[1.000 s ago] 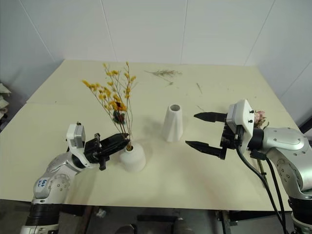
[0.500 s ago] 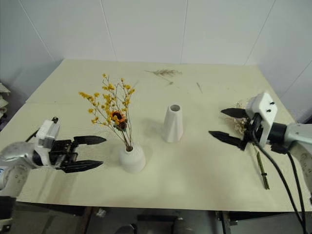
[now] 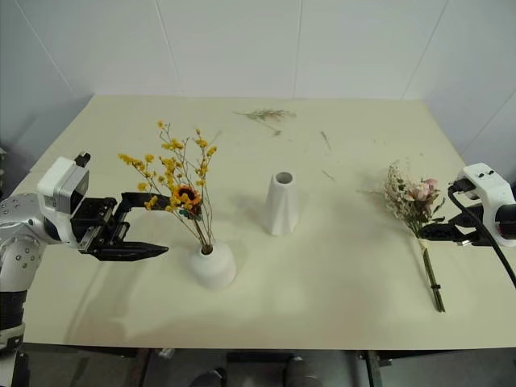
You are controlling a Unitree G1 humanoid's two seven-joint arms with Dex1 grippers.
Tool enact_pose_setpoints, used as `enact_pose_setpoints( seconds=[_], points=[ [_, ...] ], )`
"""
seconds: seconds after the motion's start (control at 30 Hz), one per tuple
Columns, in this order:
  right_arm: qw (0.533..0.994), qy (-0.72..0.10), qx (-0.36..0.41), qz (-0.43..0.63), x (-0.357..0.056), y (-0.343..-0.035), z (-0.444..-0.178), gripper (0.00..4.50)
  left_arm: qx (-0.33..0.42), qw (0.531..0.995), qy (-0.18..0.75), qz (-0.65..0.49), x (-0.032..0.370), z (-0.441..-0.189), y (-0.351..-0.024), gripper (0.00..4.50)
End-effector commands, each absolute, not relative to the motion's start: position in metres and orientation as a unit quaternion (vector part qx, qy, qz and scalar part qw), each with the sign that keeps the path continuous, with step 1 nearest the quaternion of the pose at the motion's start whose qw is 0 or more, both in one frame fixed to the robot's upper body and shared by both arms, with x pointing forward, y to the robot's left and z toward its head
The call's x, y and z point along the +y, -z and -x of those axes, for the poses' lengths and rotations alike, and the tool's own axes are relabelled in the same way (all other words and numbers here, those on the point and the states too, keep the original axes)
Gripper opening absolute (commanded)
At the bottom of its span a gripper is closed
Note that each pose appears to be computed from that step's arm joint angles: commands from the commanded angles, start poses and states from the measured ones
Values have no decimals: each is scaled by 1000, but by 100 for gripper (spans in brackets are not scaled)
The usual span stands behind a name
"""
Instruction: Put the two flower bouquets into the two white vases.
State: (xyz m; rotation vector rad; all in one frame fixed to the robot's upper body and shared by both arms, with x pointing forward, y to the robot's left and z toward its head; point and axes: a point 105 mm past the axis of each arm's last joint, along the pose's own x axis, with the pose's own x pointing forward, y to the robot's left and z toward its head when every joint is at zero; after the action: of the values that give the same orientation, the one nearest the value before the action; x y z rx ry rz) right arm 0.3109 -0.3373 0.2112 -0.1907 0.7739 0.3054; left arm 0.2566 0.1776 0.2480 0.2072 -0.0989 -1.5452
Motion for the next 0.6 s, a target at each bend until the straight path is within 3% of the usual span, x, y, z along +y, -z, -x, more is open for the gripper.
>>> enact_pose_setpoints(
  seconds=[0.03, 0.43, 0.53, 0.6],
  points=[
    [900, -137, 403, 94, -345, -203, -318, 450, -39, 693, 712, -107, 180, -247, -253, 425],
    [866, -139, 473, 81, -351, -160, -338, 450, -53, 706, 699, -97, 180, -234, -273, 425],
    [863, -128, 481, 83, -357, -153, -338, 385, -63, 716, 688, -100, 182, -234, -275, 429],
    [863, -125, 482, 81, -360, -150, -339, 315, -68, 726, 677, -103, 186, -235, -277, 429]
  ],
)
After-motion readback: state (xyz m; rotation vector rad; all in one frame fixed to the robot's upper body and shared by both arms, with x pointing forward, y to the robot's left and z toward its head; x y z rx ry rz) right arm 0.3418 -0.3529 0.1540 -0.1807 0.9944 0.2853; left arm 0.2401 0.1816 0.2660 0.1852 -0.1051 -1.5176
